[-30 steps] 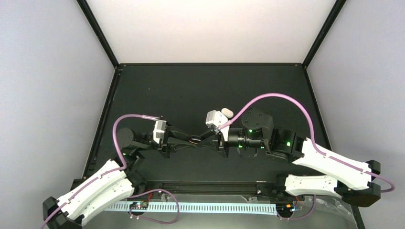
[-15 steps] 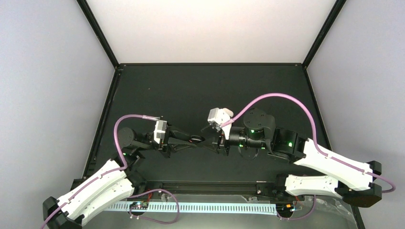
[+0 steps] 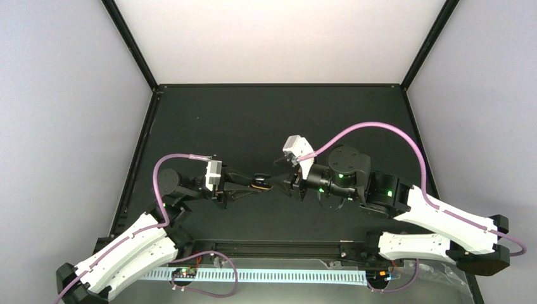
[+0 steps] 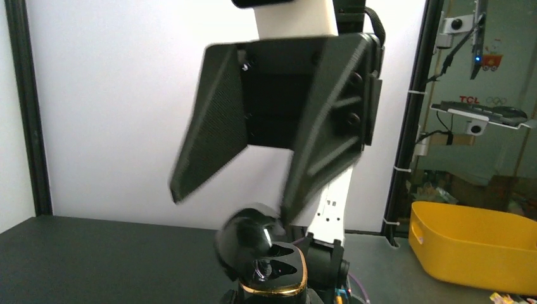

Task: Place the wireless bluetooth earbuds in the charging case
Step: Open the charging case, then move the earbud to the center of the board.

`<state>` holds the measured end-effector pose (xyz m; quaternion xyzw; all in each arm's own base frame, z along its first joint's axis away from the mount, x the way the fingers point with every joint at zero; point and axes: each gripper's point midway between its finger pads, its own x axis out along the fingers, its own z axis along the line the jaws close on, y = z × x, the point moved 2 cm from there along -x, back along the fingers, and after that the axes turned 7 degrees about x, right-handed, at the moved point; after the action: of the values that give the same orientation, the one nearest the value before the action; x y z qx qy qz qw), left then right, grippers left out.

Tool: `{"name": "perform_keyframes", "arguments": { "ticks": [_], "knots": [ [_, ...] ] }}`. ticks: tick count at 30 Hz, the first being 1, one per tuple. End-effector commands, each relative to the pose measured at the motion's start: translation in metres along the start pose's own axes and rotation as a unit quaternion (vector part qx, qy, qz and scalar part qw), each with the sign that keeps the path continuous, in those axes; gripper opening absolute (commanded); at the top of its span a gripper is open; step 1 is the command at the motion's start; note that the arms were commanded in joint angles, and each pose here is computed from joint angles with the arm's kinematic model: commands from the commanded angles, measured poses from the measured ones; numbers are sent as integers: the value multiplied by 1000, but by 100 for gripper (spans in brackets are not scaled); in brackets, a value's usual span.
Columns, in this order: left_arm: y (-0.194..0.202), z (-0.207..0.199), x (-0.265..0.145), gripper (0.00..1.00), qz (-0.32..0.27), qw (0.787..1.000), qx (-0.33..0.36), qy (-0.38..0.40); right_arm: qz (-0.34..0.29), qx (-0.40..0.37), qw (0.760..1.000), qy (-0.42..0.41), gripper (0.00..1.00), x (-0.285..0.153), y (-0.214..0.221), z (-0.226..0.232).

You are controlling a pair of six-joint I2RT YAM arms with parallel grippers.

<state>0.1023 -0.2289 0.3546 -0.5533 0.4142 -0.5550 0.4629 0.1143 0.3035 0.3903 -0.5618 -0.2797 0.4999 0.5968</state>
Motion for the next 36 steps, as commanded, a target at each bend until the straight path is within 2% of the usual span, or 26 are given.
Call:
{"name": "perform_keyframes", "arguments": {
  "ticks": [1, 14, 17, 20, 23, 28, 33, 36],
  "knots": [
    [-16, -12, -1, 2, -12, 999, 29, 24, -54, 15, 997, 58, 53, -10, -21, -18],
    [-9, -7, -9, 2, -19, 1000, 7, -12, -84, 46, 992, 76, 63, -23, -29, -24],
    [-9, -4, -15, 1, -25, 999, 4, -38, -108, 71, 985, 115, 67, -31, -31, -40],
    [-12, -3, -23, 2, -26, 997, 11, -69, -102, 127, 974, 159, 68, -28, -12, -75],
    [-18, -4, -33, 1, -25, 995, 23, -97, -51, 191, 967, 162, 65, 1, 34, -104],
    [-26, -14, -48, 2, -23, 992, 42, -119, 76, 214, 963, 148, 58, 75, 118, -119],
    [-29, -24, -58, 1, -29, 990, 57, -123, 158, 216, 955, 125, 46, 141, 160, -127],
    [-30, -28, -62, 2, -31, 990, 63, -122, 207, 202, 951, 108, 44, 175, 180, -129]
  ]
}}
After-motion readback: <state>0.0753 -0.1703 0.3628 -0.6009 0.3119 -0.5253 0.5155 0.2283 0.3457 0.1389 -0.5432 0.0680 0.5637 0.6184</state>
